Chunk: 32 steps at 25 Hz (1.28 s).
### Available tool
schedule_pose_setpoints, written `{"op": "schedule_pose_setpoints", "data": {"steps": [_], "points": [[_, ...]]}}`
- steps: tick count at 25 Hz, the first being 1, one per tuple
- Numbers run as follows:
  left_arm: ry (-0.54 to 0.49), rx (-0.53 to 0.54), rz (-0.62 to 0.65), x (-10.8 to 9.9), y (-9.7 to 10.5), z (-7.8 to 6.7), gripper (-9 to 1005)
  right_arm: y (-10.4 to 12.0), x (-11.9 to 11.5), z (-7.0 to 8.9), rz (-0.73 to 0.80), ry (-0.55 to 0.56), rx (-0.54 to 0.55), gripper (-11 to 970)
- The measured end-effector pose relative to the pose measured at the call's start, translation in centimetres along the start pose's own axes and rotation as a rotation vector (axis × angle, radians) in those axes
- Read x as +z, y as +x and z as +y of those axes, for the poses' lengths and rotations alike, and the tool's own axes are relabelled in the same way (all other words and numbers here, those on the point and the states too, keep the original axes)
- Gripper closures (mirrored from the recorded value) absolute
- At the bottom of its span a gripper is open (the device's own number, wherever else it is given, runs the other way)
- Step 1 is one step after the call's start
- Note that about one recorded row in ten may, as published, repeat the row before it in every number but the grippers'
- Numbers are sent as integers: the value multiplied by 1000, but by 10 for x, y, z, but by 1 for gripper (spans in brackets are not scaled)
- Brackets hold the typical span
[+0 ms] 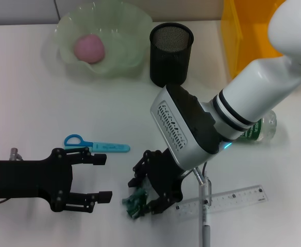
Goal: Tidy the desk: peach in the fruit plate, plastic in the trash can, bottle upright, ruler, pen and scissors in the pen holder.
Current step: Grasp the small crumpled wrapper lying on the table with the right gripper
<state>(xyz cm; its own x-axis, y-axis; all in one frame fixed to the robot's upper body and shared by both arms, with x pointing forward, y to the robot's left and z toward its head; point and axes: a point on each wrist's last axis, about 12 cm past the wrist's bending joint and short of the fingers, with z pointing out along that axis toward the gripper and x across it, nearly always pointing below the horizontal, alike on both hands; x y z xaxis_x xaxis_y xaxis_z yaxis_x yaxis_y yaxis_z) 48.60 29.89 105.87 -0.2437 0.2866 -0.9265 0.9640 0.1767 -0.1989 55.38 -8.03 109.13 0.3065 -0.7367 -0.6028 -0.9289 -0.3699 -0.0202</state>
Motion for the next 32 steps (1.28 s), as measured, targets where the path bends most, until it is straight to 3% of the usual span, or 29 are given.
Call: {"op": "schedule_pose_setpoints", "data": {"steps": [15, 17, 23, 32], "points": [[-1, 0, -3, 0, 0, 0, 165, -1, -1, -2, -5, 14, 0, 452], [-1, 1, -5, 0, -1, 0, 165, -1, -1, -2, -4, 19, 0, 644], [-11, 3, -15, -1, -2, 2, 165, 0, -2, -3, -1, 21, 0, 848], [-9, 2, -15, -1, -2, 1, 165, -1, -5, -2, -9, 10, -7, 938]]}}
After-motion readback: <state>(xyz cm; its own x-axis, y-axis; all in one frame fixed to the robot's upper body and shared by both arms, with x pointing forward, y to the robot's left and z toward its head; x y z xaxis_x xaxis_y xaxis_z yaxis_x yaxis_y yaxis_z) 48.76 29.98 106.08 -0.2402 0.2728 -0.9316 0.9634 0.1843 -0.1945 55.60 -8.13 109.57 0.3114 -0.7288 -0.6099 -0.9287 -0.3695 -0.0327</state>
